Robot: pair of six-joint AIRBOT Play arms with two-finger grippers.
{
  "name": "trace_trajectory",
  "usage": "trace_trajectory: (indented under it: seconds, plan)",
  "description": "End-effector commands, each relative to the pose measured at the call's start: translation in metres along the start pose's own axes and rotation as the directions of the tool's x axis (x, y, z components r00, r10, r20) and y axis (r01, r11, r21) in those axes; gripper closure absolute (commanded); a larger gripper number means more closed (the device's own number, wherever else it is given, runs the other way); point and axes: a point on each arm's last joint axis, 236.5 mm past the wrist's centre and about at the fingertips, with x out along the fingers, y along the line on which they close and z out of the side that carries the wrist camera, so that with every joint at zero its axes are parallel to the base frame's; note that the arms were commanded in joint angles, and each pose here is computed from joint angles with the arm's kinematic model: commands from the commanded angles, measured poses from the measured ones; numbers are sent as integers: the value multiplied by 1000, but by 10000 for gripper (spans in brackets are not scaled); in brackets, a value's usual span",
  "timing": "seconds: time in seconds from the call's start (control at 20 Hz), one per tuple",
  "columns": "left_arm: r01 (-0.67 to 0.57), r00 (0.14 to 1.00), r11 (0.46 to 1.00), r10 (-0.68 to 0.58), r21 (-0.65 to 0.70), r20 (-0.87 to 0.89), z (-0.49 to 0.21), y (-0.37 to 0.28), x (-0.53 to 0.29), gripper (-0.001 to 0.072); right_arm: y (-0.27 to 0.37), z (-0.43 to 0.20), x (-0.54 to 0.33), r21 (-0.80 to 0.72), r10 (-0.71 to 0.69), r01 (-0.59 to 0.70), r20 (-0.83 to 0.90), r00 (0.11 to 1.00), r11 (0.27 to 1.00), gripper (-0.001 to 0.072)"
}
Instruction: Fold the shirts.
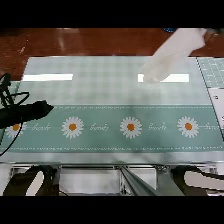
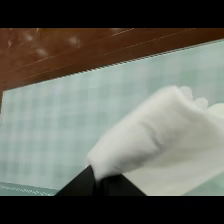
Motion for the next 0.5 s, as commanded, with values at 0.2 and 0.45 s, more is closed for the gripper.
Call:
trace_trajectory:
  seconds: [0.2, 0.45]
  plan:
    - [-1, 1000, 1000, 1, 0, 8, 2, 0, 0, 688, -109, -53, -74, 299, -219, 230, -73, 973, 926, 690]
    - [0, 1000, 1000, 0, 0, 7, 2, 0, 0, 688, -217, -151, -138, 571, -468, 463, -150, 871, 678, 690]
